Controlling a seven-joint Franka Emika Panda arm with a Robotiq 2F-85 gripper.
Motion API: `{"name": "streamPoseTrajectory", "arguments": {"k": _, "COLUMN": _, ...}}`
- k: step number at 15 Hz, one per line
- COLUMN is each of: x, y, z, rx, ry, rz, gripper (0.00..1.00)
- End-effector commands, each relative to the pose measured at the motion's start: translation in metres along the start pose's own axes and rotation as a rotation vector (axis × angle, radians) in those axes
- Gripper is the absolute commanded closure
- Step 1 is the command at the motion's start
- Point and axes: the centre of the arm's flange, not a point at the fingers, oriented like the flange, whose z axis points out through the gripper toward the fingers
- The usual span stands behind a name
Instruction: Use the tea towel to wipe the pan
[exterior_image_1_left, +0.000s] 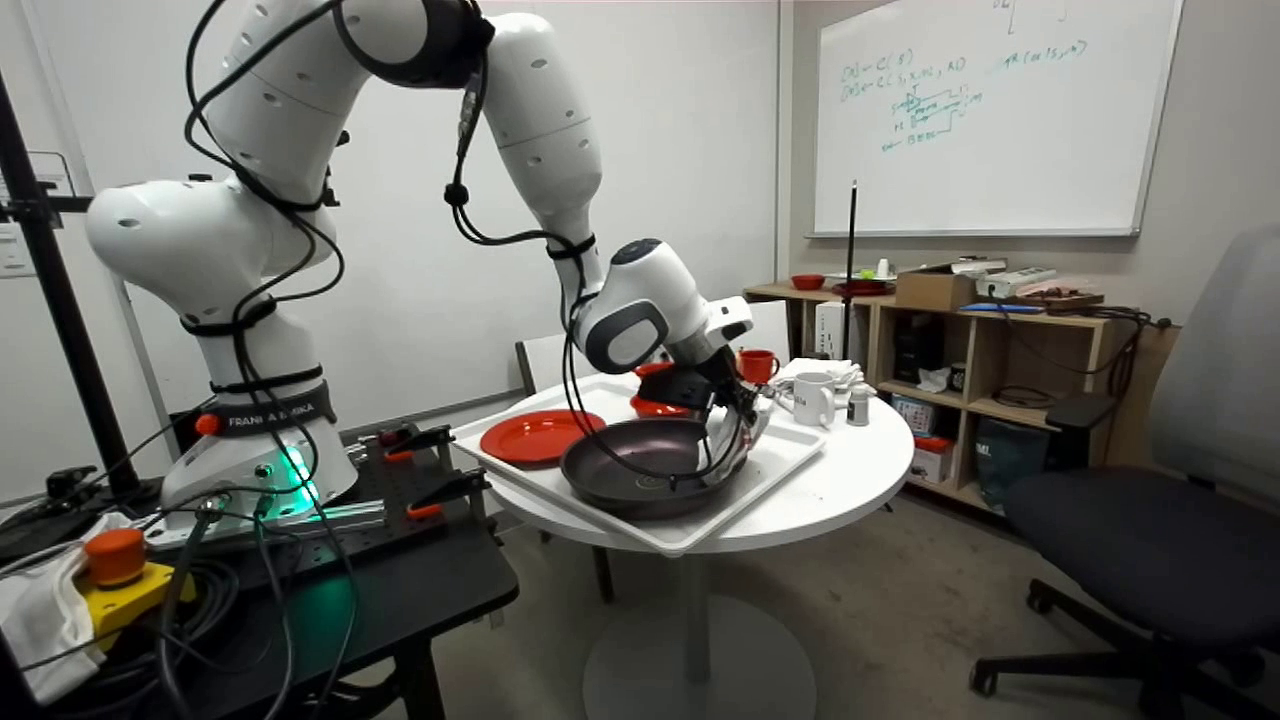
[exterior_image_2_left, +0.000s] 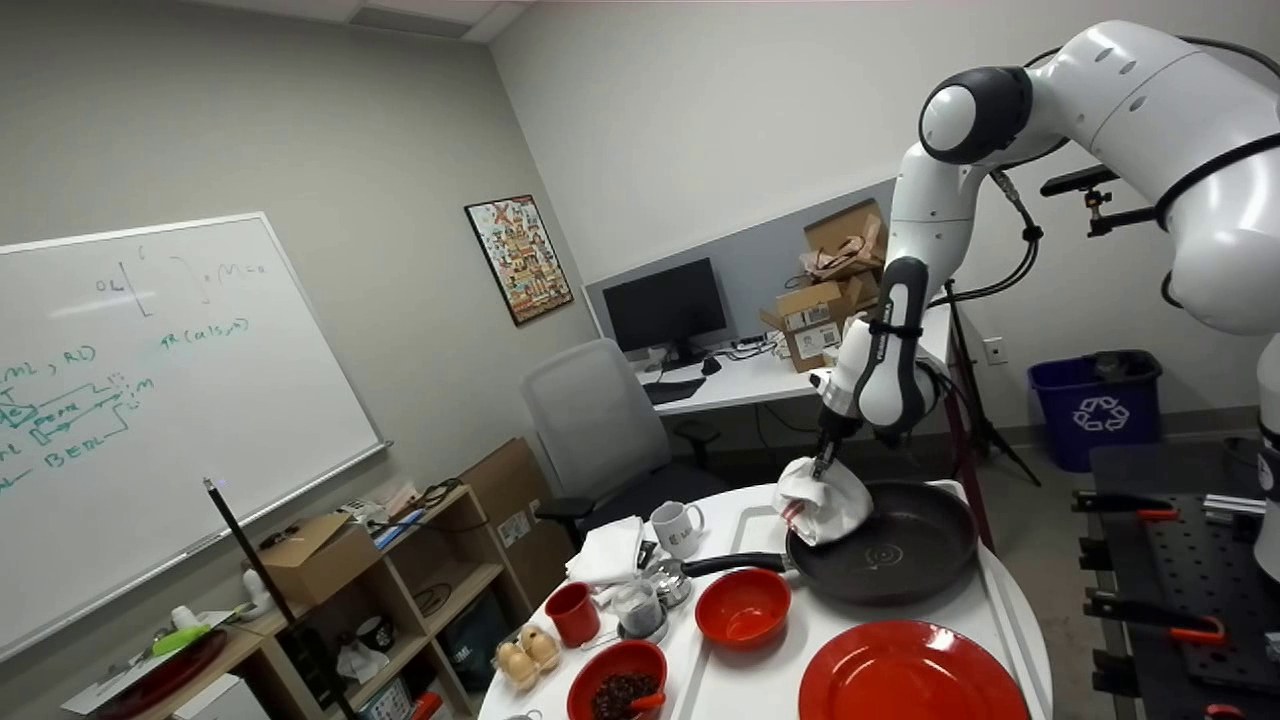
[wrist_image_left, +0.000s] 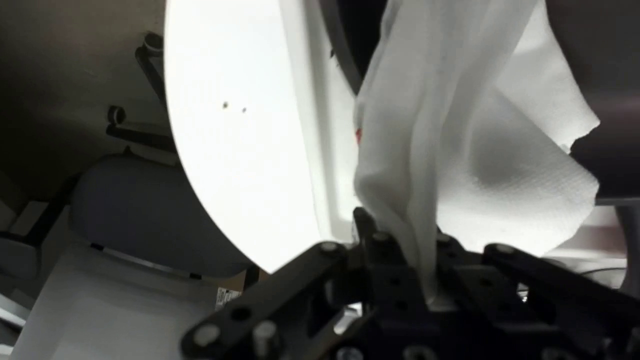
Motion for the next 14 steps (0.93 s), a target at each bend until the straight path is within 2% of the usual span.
{"name": "streamPoseTrajectory", "arguments": {"k": 1, "x": -0.028, "y": -0.031, "z": 0.003, "rx": 0.05, "ry": -0.099, "rz": 0.042, "gripper": 0.95}}
{"name": "streamPoseTrajectory", "arguments": {"k": 5, "x": -0.044, "y": -0.05, "z": 0.008, "rx": 0.075, "ry": -0.185, "rz": 0.084, "gripper": 0.95}}
{"name": "streamPoseTrajectory", "arguments": {"k": 7, "x": -0.045, "y": -0.053, "z": 0.011, "rx": 0.05, "ry": -0.212, "rz": 0.1, "gripper": 0.95}}
{"name": "streamPoseTrajectory", "arguments": {"k": 14, "x": -0.038, "y": -0.062, "z": 0.002, "rx": -0.012, "ry": -0.233, "rz": 0.078, "gripper": 0.95}}
